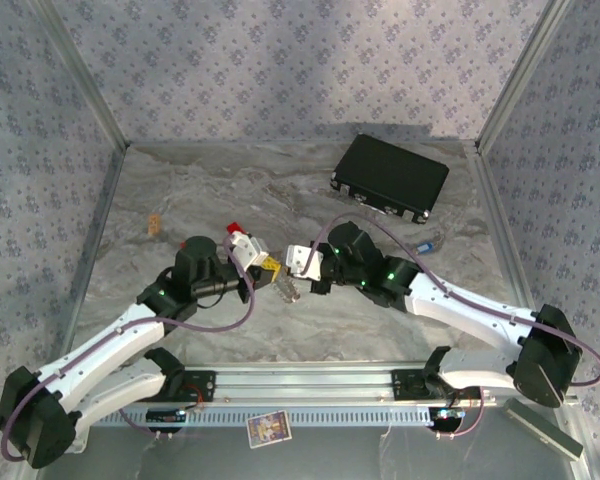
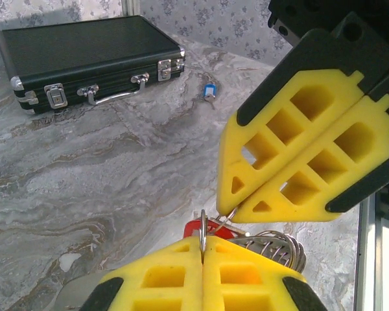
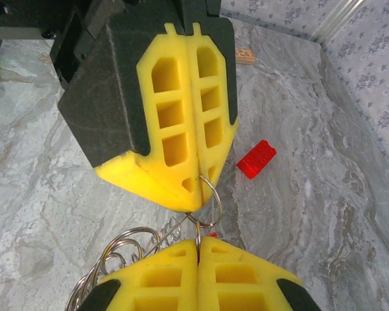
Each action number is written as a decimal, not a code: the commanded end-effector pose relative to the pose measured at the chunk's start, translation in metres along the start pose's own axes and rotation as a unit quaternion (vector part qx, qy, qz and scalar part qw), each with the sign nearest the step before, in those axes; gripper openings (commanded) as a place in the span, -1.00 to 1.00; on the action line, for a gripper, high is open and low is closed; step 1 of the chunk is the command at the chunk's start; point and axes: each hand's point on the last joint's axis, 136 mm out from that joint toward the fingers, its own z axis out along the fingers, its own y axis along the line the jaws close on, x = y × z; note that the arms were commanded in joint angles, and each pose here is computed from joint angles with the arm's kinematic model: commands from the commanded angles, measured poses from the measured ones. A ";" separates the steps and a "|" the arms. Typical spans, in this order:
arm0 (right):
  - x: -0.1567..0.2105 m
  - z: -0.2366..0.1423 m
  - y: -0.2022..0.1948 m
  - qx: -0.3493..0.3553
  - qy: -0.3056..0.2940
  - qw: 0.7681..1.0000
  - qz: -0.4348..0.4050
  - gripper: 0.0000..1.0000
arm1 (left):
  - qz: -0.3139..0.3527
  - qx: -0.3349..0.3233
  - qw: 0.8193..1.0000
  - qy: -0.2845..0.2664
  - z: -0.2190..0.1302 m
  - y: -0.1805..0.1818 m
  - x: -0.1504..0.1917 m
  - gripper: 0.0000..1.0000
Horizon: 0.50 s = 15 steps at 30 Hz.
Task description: Put the keys on the keyring
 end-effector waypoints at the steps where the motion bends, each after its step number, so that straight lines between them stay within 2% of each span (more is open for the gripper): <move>1: -0.007 -0.003 -0.010 0.026 -0.004 1.000 -0.015 -1.00 | 0.016 0.008 0.999 -0.039 -0.004 -0.006 -0.028 -1.00; 15: -0.010 -0.004 -0.011 0.036 -0.011 0.999 -0.020 -1.00 | 0.018 0.008 0.999 -0.041 -0.004 -0.006 -0.030 -1.00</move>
